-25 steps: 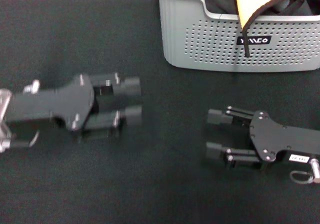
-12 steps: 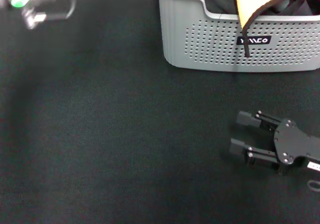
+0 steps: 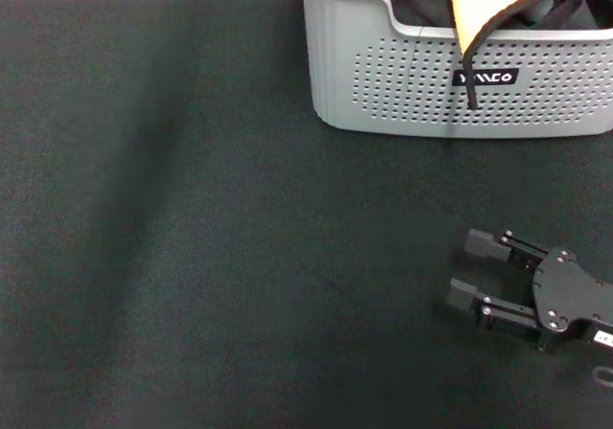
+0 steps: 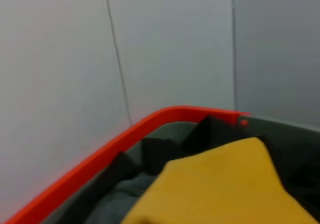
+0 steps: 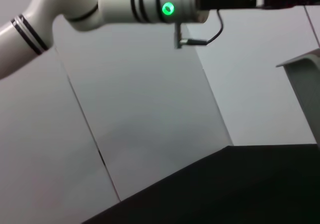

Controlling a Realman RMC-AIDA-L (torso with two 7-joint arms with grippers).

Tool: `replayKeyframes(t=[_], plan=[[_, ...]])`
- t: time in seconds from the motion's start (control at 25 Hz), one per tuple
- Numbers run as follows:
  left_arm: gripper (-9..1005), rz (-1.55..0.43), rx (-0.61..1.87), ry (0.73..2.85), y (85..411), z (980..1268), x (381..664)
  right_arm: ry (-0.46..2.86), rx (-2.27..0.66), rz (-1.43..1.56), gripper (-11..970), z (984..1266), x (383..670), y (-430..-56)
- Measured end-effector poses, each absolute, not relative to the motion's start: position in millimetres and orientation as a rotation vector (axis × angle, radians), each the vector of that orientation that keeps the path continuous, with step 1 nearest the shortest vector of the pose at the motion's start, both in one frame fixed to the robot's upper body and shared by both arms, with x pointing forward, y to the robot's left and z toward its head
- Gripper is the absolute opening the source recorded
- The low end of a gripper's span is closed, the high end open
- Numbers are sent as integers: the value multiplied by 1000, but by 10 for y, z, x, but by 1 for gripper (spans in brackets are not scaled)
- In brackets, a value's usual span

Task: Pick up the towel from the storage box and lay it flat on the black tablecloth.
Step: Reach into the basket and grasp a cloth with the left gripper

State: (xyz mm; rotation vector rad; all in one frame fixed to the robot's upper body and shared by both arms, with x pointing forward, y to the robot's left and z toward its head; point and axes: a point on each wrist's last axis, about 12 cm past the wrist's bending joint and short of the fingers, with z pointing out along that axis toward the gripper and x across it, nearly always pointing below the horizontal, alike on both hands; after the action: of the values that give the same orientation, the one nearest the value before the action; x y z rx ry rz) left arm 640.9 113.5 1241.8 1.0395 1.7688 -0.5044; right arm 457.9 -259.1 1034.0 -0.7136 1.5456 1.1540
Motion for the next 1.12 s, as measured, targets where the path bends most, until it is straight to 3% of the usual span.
replayKeyframes(t=[0.44,1.12], plan=[[536,-473,1051,1855,774,12390,6555,1532,-736,1125,771,10330,4578,-2591],[487,-472,1085,1877,680,12266,6584,1551,-727,1098,770,10281,4550,-2611]])
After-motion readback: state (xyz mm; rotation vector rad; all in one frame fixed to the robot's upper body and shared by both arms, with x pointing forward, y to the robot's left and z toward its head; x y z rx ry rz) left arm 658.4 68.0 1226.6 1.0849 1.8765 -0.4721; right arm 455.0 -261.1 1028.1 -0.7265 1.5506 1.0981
